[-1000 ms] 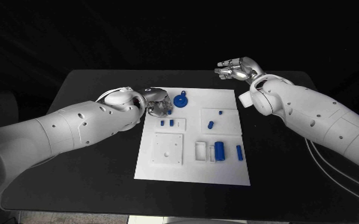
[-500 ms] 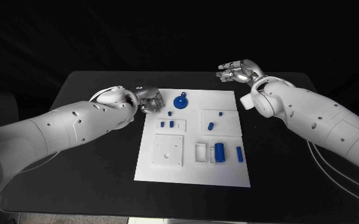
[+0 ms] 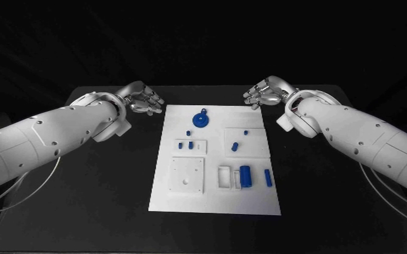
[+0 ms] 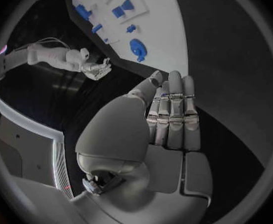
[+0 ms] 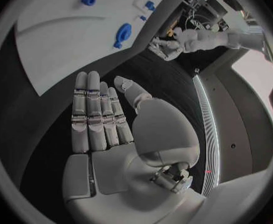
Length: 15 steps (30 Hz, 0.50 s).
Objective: Assemble the parts on the task board
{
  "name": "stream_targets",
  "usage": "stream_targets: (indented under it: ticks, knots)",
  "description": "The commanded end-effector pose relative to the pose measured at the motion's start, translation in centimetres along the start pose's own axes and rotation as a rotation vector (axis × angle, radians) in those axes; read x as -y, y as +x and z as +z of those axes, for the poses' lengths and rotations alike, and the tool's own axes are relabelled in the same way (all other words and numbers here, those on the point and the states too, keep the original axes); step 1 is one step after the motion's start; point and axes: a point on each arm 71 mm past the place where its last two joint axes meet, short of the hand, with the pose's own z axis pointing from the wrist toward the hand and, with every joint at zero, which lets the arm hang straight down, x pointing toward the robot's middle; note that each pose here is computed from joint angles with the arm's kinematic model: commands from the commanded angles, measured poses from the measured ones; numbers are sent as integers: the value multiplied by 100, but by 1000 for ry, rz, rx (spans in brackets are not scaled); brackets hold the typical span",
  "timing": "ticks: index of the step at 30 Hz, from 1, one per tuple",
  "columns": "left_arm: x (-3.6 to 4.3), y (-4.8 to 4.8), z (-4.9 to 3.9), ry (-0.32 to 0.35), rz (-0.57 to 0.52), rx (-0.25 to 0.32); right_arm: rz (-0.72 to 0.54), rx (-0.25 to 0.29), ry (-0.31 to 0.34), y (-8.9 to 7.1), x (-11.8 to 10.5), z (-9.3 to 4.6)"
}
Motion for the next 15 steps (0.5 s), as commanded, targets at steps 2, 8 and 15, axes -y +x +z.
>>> stream_targets:
  ticks: [2,8,15]
  knots:
    - [74,-113,-101,36,-279,13,-264,-119,28,56,33,-60]
    - [116,-175,-252,58,-461,11,-380,-171,41,123,25,-143]
    - [113,-218,-381,71,-619,27,-526,-206,44,263,-10,-237]
